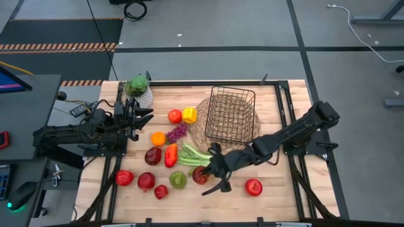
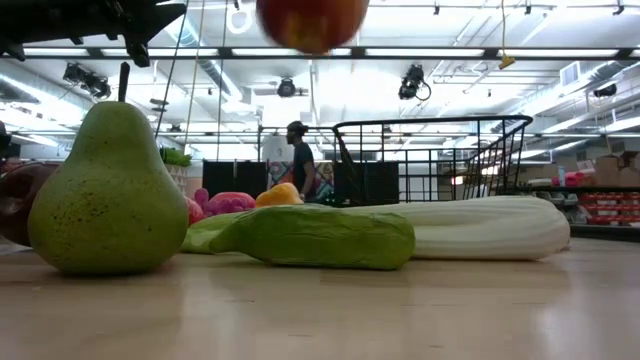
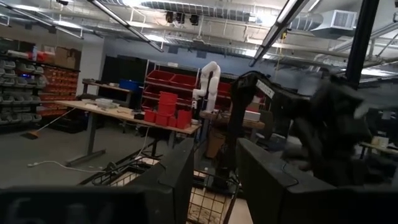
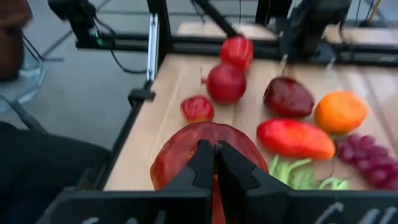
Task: Build produce basket
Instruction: Put the apple into the wire basket
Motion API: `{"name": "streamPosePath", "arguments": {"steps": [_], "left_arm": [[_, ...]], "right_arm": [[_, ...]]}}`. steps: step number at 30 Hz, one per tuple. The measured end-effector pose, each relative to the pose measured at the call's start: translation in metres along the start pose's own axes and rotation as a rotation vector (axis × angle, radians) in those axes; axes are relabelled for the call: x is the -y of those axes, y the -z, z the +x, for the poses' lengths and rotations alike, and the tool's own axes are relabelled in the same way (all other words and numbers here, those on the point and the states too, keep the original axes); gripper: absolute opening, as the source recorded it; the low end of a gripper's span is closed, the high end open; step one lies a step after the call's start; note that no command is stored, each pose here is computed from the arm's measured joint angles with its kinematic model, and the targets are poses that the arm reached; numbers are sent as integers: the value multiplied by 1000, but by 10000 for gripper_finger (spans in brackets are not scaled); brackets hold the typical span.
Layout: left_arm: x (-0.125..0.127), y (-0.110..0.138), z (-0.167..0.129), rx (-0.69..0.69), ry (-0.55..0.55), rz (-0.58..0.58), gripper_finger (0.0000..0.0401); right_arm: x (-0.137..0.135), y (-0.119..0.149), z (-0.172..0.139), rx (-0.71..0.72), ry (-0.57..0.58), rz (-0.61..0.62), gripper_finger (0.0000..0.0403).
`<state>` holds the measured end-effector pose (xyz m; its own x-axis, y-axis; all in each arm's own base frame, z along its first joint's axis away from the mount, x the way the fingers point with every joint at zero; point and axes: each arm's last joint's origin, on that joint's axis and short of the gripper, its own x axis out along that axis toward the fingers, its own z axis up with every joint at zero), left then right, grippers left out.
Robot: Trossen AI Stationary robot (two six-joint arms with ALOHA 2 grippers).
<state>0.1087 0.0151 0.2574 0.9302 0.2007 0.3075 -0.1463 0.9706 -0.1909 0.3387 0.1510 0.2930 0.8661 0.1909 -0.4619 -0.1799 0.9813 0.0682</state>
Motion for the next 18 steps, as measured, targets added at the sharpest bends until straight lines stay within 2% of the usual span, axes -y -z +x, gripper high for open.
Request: {"name": "streamPosePath", "arguments": {"steps": [4, 9, 18], "left_arm": [[1, 5, 5, -37, 29, -4, 134], [0, 16, 19, -89, 22, -39, 157], [3, 36, 36, -175, 43, 4, 237]], "right_arm": [[5, -13, -19, 56, 3, 11, 12], [15, -19, -34, 60, 71, 24, 13], [32, -22, -46, 35, 164, 17, 13]]}}
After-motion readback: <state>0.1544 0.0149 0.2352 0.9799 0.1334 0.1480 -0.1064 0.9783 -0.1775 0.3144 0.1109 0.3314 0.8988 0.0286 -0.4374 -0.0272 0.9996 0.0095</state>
